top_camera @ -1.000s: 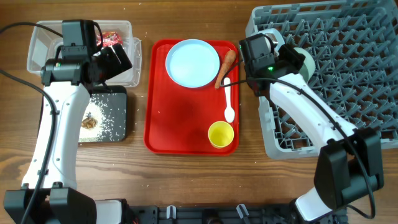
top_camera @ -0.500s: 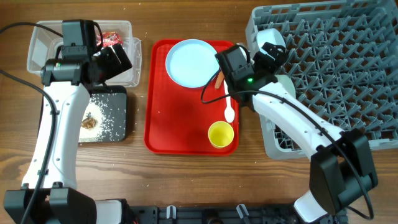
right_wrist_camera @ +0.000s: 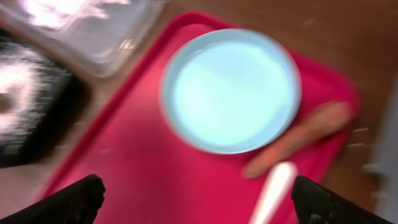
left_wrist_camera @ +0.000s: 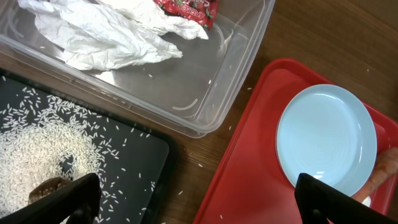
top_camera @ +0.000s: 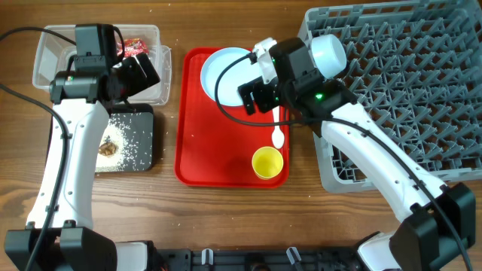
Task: Sort waste into correct bins and load items into the dishwasher rack
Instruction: 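Carry the mint-green bowl into the dish rack and release it, then reach the left gripper to the yellow cup and grasp it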
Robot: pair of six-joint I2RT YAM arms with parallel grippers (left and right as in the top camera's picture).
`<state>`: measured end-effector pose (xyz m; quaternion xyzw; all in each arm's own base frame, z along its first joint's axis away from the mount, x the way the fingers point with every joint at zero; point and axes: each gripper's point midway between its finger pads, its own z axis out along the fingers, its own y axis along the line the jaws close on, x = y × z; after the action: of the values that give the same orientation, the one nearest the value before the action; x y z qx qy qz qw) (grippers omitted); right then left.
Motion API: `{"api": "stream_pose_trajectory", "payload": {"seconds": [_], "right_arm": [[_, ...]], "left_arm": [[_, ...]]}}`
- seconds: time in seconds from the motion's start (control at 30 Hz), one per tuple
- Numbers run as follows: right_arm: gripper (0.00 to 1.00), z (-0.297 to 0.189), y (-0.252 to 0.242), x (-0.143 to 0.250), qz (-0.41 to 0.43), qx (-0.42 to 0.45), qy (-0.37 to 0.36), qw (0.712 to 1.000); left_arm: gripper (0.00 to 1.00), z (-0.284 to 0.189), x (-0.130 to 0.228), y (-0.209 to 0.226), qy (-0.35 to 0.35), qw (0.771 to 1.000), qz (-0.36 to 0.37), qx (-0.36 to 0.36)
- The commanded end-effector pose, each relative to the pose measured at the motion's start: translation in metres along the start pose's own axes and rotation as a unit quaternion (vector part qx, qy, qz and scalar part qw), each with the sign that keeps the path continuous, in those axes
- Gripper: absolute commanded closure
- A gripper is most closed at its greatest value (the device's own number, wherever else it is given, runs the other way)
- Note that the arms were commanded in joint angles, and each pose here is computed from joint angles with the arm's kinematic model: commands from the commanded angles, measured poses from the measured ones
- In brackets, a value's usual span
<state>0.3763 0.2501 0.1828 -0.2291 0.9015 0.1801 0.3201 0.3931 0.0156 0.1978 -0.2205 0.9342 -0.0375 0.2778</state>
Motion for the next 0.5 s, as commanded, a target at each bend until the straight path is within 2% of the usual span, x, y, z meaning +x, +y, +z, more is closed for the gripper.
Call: {"api": "stream_pose_trajectory", "payload": {"seconds": [0.0,0.03,0.07,0.17,0.23,0.3,0.4,0.47], "right_arm": [[0.0,-0.009,0.034,0.003,0.061,-0.093,0.019,0.994],[0.09,-0.009,0.028,0.01,0.067,-0.08,0.032,0.994],[0.11,-0.009,0.024,0.015,0.073,-0.074,0.043,0.994],[0.11,-0.014,-0.012,0.015,0.152,-0.045,0.045,0.986],[0.15,-0.016,-0.035,0.012,0.205,-0.019,0.034,0.978],[0.16,-0.017,-0.047,0.009,0.217,-0.001,0.025,0.976],[0.16,-0.019,-0.05,0.01,0.219,0.004,0.026,0.975],[0.16,-0.032,-0.057,0.002,0.225,0.007,0.01,0.974]], "left_arm": [[0.0,0.001,-0.003,0.002,-0.003,1.0,-0.008,-0.005],[0.0,0.001,-0.003,0.002,-0.003,1.0,-0.008,-0.005],[0.0,0.001,-0.003,0.002,-0.003,1.0,-0.008,-0.005],[0.0,0.001,-0.003,0.002,-0.003,1.0,-0.008,-0.005],[0.0,0.001,-0.003,0.002,-0.003,1.0,-0.008,-0.005],[0.0,0.001,-0.002,0.001,-0.002,1.0,-0.009,-0.001],[0.0,-0.001,0.009,-0.019,0.03,0.998,-0.009,0.058],[0.0,-0.002,0.006,-0.03,0.028,0.996,-0.008,0.089]]}}
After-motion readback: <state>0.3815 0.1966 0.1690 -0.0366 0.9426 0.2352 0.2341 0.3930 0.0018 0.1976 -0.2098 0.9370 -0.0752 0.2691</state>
